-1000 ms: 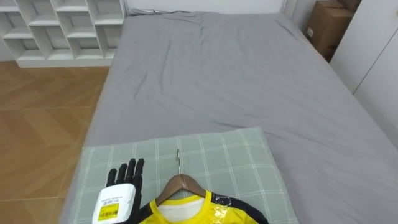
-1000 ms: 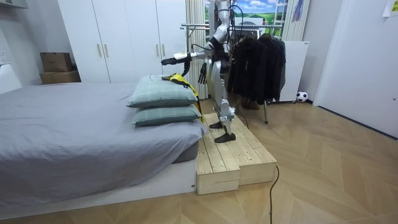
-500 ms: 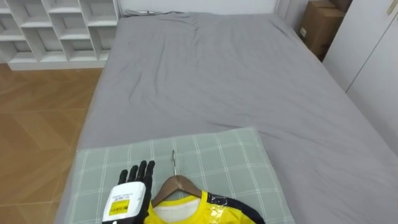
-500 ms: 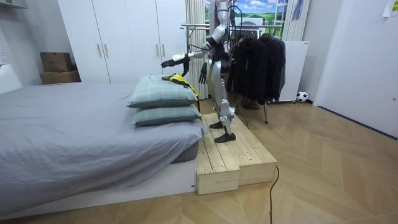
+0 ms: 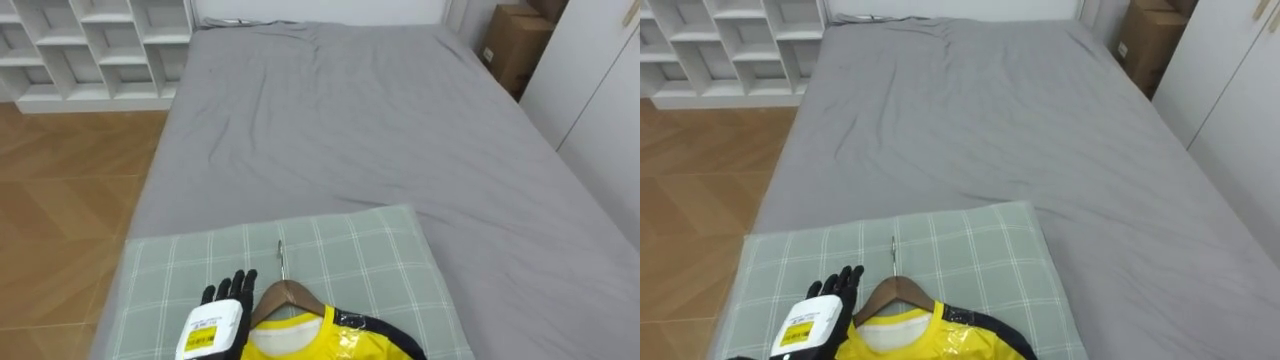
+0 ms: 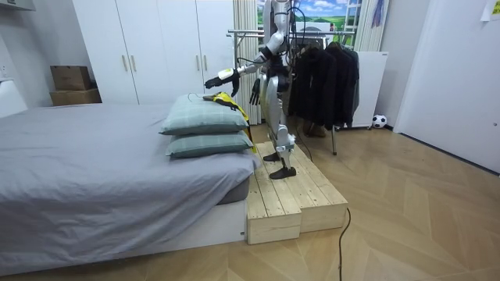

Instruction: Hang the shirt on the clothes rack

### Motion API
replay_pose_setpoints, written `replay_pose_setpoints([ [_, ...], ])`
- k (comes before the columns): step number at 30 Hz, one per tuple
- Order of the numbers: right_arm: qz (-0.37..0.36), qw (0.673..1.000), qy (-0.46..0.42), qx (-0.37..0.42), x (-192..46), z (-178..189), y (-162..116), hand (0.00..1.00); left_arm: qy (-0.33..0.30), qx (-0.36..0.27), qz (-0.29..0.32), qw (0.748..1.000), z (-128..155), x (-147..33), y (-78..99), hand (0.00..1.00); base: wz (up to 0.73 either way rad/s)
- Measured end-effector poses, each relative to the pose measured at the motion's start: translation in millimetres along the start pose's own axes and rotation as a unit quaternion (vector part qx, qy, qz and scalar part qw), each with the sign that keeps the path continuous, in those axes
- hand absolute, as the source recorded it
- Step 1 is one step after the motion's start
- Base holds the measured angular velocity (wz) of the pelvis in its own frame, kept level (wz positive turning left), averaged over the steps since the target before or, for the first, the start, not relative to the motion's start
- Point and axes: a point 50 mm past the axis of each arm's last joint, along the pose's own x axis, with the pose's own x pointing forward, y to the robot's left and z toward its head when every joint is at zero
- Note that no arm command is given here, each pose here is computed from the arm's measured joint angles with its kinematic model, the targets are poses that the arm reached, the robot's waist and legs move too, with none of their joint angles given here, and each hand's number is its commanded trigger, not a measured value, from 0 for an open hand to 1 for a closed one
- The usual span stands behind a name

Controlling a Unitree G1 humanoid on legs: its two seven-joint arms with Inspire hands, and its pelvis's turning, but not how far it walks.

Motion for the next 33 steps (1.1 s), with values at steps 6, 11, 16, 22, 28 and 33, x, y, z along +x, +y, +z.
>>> replay_pose_setpoints([
  [6, -0.001, 1.0, 0.001, 0.001, 0.1, -0.9, 0.5, 0.0, 0.04, -0.01, -0.038, 0.998, -15.7, -7.4, -15.9, 0.0, 0.0],
  [11, -0.001, 1.0, 0.002, 0.002, 0.0, -1.5, 0.4, 0.0, 0.065, -0.031, -0.037, 0.997, -24.5, -8.9, -15.9, 0.0, 0.0],
  [16, 0.001, 1.0, 0.006, 0.01, -0.2, -3.2, 0.5, 0.0, 0.088, -0.049, -0.036, 0.994, -32.1, -10.7, -16.2, 0.0, 0.0],
  [22, 0.01, 1.0, 0.01, 0.021, -0.5, -5.4, 0.9, 0.0, 0.104, -0.062, -0.028, 0.992, -37.4, -10.4, -13.3, 0.0, 0.0],
  [28, 0.012, 1.0, 0.01, 0.019, 0.0, -3.9, 1.6, 0.0, 0.1, -0.061, -0.024, 0.993, -35.4, -7.2, -10.9, 0.0, 0.0],
  [33, 0.01, 1.0, 0.009, 0.019, 0.3, -3.1, 2.2, 0.0, 0.097, -0.061, -0.035, 0.993, -34.1, -5.8, -11.0, 0.0, 0.0],
])
